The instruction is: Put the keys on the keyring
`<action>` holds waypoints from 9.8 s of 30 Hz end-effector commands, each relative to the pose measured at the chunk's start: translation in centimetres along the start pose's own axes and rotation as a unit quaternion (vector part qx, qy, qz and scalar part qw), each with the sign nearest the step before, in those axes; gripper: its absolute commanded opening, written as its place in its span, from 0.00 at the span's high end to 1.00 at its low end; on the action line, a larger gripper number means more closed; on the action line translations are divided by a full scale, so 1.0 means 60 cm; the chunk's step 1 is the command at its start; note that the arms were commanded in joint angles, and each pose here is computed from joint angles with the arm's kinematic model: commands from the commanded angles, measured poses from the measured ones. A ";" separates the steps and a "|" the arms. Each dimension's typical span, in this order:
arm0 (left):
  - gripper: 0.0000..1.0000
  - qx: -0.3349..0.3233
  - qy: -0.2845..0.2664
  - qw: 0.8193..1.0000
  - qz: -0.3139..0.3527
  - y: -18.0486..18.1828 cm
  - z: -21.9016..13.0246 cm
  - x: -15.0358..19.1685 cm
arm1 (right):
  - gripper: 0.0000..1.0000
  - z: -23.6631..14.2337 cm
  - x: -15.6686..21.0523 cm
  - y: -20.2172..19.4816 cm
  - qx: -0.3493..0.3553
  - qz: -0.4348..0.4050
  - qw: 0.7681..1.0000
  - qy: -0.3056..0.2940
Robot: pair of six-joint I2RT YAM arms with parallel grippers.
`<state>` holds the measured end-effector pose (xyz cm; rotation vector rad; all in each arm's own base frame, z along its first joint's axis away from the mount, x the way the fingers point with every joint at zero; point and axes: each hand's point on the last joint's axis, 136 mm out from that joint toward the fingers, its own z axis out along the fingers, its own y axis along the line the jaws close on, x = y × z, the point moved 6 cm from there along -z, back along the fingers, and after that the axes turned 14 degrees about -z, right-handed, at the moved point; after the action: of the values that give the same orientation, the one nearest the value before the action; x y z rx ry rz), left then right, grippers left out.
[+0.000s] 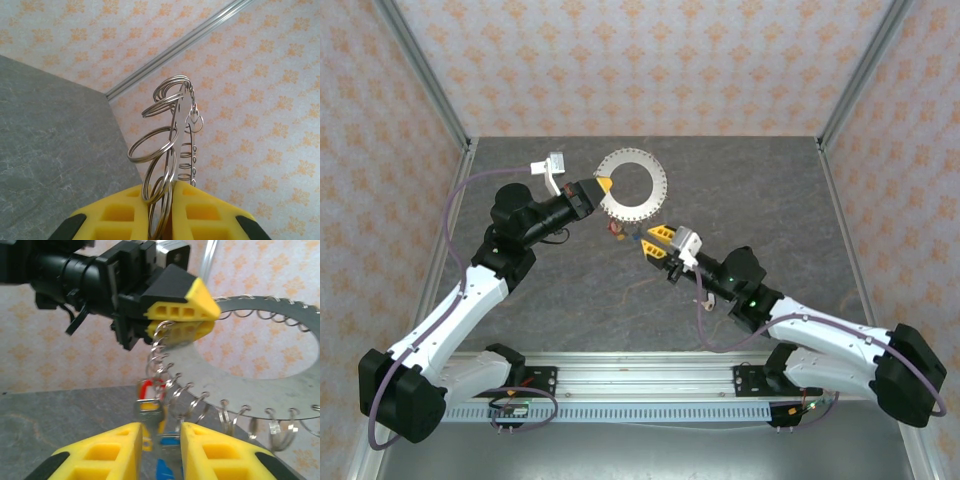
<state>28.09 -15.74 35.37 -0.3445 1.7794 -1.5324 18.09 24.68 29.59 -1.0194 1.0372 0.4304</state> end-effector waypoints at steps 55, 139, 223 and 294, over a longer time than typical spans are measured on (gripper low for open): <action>1.00 0.016 -0.006 0.999 0.046 -0.043 -0.011 -0.007 | 0.89 0.026 0.009 -0.057 0.089 -0.135 0.982 0.096; 1.00 -0.001 0.006 0.998 0.063 -0.051 -0.010 -0.009 | 0.91 0.003 0.052 0.001 -0.069 -0.022 0.989 0.128; 1.00 -0.142 0.100 0.969 0.177 -0.013 0.006 0.009 | 0.98 0.043 0.007 -0.033 -0.070 -0.120 0.977 0.160; 1.00 -0.015 0.026 0.993 0.113 -0.059 -0.008 -0.006 | 0.78 0.033 0.030 -0.025 0.036 -0.037 0.997 0.051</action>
<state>27.91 -16.20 36.79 -0.1586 1.9119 -1.3151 21.03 25.33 28.23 -1.0656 1.1226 0.2780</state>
